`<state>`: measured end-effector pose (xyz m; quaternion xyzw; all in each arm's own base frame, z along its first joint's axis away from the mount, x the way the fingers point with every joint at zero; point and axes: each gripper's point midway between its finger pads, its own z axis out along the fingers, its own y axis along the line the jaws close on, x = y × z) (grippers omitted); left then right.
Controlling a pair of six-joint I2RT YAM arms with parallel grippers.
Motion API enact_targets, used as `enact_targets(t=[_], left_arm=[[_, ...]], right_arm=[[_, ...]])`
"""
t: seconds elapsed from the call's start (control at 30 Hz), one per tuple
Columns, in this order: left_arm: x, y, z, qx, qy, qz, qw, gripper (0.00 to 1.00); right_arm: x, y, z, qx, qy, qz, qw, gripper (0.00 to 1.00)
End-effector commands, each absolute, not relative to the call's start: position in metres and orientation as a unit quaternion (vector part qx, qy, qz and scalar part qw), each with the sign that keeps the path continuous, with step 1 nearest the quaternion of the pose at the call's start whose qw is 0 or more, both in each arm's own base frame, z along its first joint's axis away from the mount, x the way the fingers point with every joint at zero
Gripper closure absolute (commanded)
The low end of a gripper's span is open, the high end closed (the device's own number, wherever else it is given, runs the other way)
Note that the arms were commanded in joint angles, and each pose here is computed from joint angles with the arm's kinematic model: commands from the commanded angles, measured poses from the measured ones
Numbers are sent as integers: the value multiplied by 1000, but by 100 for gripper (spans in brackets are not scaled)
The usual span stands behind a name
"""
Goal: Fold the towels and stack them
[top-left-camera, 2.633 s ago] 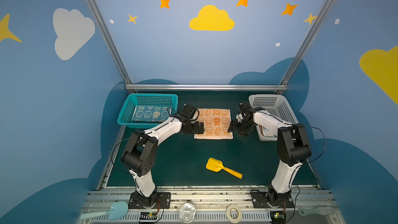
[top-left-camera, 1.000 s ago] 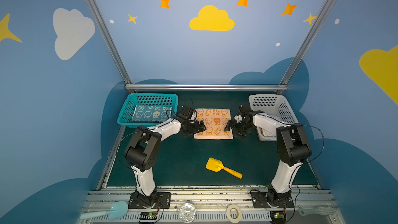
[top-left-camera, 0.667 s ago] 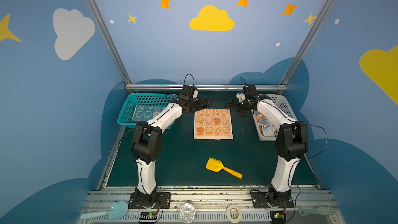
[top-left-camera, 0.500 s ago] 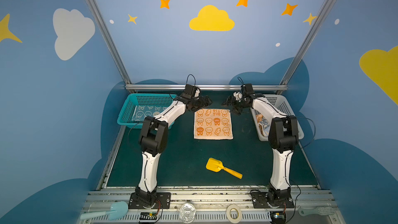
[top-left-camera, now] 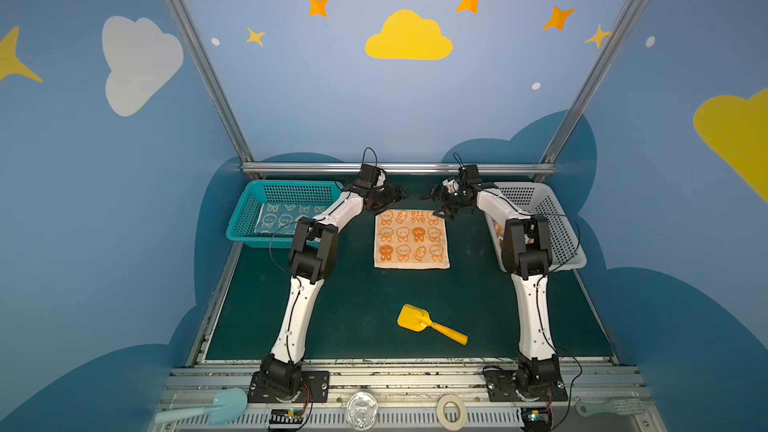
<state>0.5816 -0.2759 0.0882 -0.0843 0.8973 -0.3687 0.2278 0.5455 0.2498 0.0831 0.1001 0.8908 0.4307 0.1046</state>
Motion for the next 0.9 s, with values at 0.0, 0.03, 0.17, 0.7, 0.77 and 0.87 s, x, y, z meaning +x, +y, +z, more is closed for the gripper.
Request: enact_targets(t=[0.0, 0.03, 0.17, 0.7, 0.77, 0.87], left_arm=[[586, -269, 77, -95, 898, -370, 217, 1], [585, -268, 73, -96, 900, -368, 215, 1], [582, -262, 56, -103, 906, -358, 203, 1], [573, -243, 21, -113, 923, -319, 185, 1], [572, -240, 18, -115, 924, -314, 184, 1], [569, -237, 16, -117, 927, -307, 183, 1]], right_arm=[[558, 257, 82, 96, 882, 448, 108, 12], [560, 256, 78, 100, 883, 446, 104, 12], [562, 257, 66, 107, 886, 442, 93, 12], [569, 209, 56, 120, 904, 395, 108, 12], [568, 204, 57, 119, 906, 392, 108, 12], [566, 199, 61, 111, 912, 379, 114, 12]])
